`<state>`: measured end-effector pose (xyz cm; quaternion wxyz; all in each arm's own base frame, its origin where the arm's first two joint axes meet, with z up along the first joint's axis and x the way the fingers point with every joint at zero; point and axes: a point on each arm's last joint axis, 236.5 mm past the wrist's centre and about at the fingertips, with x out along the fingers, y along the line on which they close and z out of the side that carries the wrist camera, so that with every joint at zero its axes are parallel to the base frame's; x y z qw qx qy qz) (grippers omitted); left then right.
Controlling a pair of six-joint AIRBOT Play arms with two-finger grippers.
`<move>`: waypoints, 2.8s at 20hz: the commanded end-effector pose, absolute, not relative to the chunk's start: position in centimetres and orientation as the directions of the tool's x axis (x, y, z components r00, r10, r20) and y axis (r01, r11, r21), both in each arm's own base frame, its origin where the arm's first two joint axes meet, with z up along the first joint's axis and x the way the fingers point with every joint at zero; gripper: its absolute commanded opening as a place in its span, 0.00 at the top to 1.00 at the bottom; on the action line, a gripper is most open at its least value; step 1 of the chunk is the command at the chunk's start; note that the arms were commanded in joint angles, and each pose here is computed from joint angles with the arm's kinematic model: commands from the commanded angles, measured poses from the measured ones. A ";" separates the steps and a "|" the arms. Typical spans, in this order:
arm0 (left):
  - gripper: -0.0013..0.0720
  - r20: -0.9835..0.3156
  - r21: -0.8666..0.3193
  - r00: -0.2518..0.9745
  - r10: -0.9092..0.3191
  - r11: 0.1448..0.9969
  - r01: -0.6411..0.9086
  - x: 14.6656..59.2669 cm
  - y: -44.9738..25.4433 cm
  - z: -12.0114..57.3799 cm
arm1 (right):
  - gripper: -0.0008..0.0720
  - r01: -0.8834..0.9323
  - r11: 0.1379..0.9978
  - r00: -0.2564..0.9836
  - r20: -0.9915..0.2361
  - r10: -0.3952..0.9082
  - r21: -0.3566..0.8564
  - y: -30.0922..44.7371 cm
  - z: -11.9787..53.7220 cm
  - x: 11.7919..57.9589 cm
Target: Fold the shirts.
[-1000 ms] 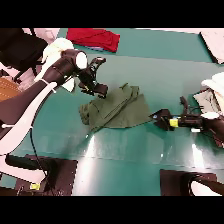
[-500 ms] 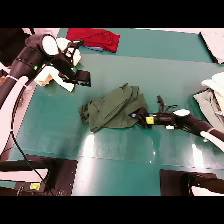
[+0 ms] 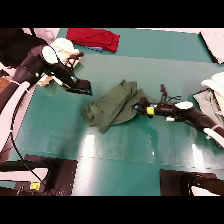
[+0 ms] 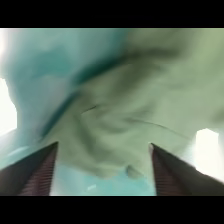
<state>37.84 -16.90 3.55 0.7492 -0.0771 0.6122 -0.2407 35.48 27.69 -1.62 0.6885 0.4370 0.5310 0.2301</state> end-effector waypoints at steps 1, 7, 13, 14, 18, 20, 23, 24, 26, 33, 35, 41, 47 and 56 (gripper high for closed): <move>0.26 -0.708 -0.609 0.152 -0.689 0.706 0.363 37.9 -24.1 5.1 | 0.96 0.105 0.535 0.385 -0.531 0.755 0.838 24.7 1.5 36.1; 0.20 -0.861 -0.317 0.120 -0.493 0.707 0.632 33.9 -30.2 -0.1 | 0.96 0.085 0.588 0.398 -0.569 0.720 0.804 23.6 1.6 35.8; 0.20 -0.954 0.031 0.241 -0.180 0.739 0.673 33.7 -27.4 -1.6 | 0.96 0.106 0.581 0.406 -0.568 0.716 0.807 20.7 1.7 36.6; 0.21 -0.965 0.030 0.213 -0.154 0.739 0.673 33.1 -26.8 -2.0 | 0.96 0.112 0.579 0.419 -0.566 0.709 0.808 19.9 1.8 36.9; 0.21 -0.960 0.015 0.235 -0.151 0.813 0.583 34.7 -25.2 -1.9 | 0.96 0.091 0.602 0.509 -0.557 0.657 0.793 15.2 4.4 37.8; 0.21 -0.963 -0.004 0.222 -0.149 0.838 0.545 35.2 -24.2 -2.0 | 0.96 0.066 0.605 0.558 -0.532 0.637 0.793 13.5 6.6 37.7; 0.21 -0.946 -0.187 0.131 -0.297 0.828 0.529 33.8 -26.5 -2.4 | 0.96 0.050 0.633 0.594 -0.532 0.603 0.773 11.6 8.4 37.0; 0.31 -0.900 -0.316 0.088 -0.427 0.777 0.545 32.9 -29.3 -2.0 | 0.96 0.048 0.638 0.590 -0.537 0.603 0.769 11.4 8.4 36.7; 0.41 -0.844 -0.402 0.078 -0.531 0.721 0.565 33.1 -31.8 -2.6 | 0.96 0.044 0.637 0.581 -0.538 0.611 0.770 11.7 8.4 36.5; 0.38 -0.842 -0.398 0.099 -0.531 0.734 0.551 35.3 -32.8 -7.3 | 0.96 0.033 0.636 0.547 -0.547 0.634 0.771 12.2 8.2 35.7; 0.42 -0.828 -0.403 0.127 -0.545 0.739 0.540 36.0 -33.2 -7.1 | 0.96 0.029 0.637 0.540 -0.548 0.639 0.770 12.3 8.2 35.5; 0.93 -0.811 -0.390 0.164 -0.562 0.728 0.564 37.2 -33.8 -5.0 | 0.96 0.021 0.638 0.531 -0.549 0.645 0.770 12.5 8.2 35.3; 0.94 -0.772 -0.390 0.276 -0.572 0.770 0.505 40.8 -31.4 -1.9 | 0.96 0.008 0.644 0.526 -0.551 0.648 0.765 12.5 8.1 35.2; 0.24 -0.762 -0.432 0.304 -0.572 0.798 0.420 42.8 -30.2 -3.2 | 0.96 0.004 0.648 0.533 -0.550 0.644 0.762 12.4 8.2 35.3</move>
